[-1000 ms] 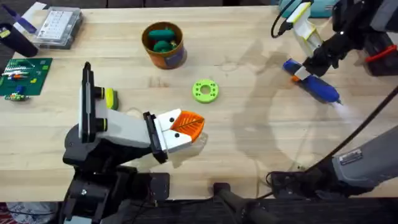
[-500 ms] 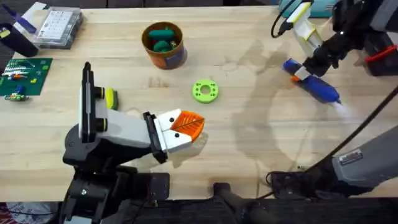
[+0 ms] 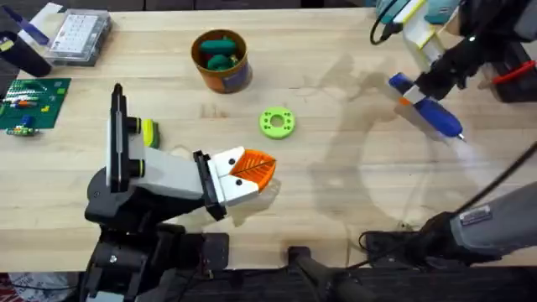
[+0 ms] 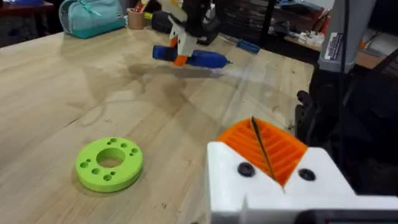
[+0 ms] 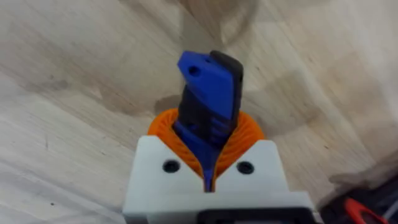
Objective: Pick up the gripper from the table and insert it into the empty holder that is missing its gripper. Then pick up a screw, insert it into the mounting hole, and use the screwdriver to tighten it. Finally, clean up the table by picking up the vegetable and placing it into the bucket.
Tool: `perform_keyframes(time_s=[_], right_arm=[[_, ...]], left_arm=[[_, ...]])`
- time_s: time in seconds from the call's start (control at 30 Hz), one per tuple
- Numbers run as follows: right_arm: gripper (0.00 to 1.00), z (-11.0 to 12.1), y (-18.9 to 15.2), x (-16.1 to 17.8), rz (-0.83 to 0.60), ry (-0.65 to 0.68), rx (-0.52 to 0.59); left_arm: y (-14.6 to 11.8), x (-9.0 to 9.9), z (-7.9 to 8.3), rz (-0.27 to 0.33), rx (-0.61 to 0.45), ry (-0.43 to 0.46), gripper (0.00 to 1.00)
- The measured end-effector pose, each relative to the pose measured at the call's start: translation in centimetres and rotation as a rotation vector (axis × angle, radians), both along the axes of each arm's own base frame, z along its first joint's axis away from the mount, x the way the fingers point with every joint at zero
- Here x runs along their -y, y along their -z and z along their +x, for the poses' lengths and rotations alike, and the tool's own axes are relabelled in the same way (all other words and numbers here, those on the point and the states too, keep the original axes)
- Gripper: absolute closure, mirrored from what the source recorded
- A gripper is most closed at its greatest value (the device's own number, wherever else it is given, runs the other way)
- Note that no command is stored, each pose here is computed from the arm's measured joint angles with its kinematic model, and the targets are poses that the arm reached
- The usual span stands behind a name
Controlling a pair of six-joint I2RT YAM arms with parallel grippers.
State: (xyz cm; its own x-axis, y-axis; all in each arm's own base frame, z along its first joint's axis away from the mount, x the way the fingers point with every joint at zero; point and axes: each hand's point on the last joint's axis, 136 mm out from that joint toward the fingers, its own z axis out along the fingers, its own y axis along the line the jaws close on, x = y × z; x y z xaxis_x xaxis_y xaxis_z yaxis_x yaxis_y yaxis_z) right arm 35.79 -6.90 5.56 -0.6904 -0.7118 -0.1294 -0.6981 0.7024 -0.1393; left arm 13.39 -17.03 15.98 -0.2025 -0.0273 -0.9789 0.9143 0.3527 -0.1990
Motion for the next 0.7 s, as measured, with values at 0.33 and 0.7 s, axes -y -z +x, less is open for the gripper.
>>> perform_keyframes(time_s=[0.33,0.7], right_arm=[[0.974,0.4,-5.5,-0.5,0.009,0.033,0.156],[0.974,0.2,-11.5,-2.5,0.103,0.070,0.332]], left_arm=[[0.0,0.0,0.0,0.000,0.000,0.000,0.984],[0.0,0.0,0.0,0.000,0.000,0.000,0.984]])
